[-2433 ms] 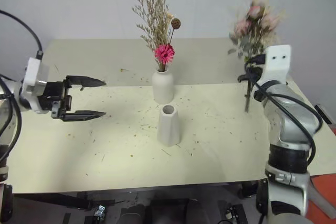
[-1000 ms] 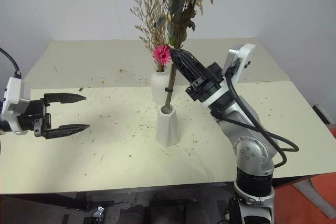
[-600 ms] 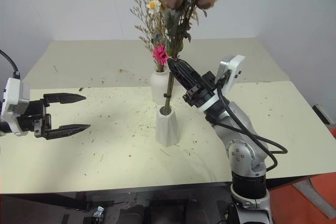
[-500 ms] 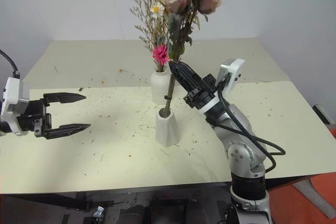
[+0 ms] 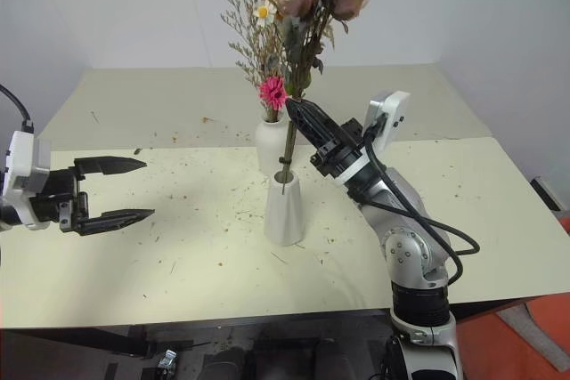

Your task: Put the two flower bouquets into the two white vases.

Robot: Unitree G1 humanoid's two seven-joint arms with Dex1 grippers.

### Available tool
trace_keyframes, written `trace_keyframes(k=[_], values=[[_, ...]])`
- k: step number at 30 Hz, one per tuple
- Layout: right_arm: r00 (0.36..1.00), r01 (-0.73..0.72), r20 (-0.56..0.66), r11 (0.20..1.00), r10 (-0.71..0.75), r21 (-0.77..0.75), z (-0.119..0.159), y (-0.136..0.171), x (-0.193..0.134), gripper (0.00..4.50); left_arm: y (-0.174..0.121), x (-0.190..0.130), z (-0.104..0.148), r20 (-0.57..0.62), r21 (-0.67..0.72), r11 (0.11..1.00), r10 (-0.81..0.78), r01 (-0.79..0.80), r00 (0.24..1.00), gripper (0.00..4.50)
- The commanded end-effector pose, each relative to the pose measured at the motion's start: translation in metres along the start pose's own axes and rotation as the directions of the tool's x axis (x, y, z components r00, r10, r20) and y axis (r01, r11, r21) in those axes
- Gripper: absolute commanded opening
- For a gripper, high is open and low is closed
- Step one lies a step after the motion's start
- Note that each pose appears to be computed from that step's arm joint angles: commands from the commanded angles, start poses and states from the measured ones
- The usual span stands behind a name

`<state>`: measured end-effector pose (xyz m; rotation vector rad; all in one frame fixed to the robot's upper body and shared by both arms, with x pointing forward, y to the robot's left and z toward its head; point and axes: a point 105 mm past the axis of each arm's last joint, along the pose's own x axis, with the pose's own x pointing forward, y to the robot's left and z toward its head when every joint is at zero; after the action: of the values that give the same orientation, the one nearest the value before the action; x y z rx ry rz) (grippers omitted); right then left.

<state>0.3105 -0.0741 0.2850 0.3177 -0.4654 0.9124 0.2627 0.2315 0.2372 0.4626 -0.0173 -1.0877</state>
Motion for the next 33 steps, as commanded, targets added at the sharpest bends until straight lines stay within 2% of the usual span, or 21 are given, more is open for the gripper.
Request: trace_keyframes(k=[1,20,33], values=[[0.998,-0.045,0.036,0.998,0.046,-0.039,0.020,0.010,0.002,0.19,0.002,-0.001,0.009,0.022,0.044,0.999,0.006,-0.007,1.000,4.50],[0.996,-0.071,0.056,0.997,0.073,-0.038,0.039,0.019,0.003,0.19,0.003,0.003,0.005,0.031,0.057,0.998,0.005,-0.006,0.999,4.50],[0.997,-0.058,0.054,0.996,0.062,-0.067,0.019,0.018,-0.001,0.19,0.004,0.002,0.005,0.034,0.060,0.998,0.011,-0.013,0.999,4.50]])
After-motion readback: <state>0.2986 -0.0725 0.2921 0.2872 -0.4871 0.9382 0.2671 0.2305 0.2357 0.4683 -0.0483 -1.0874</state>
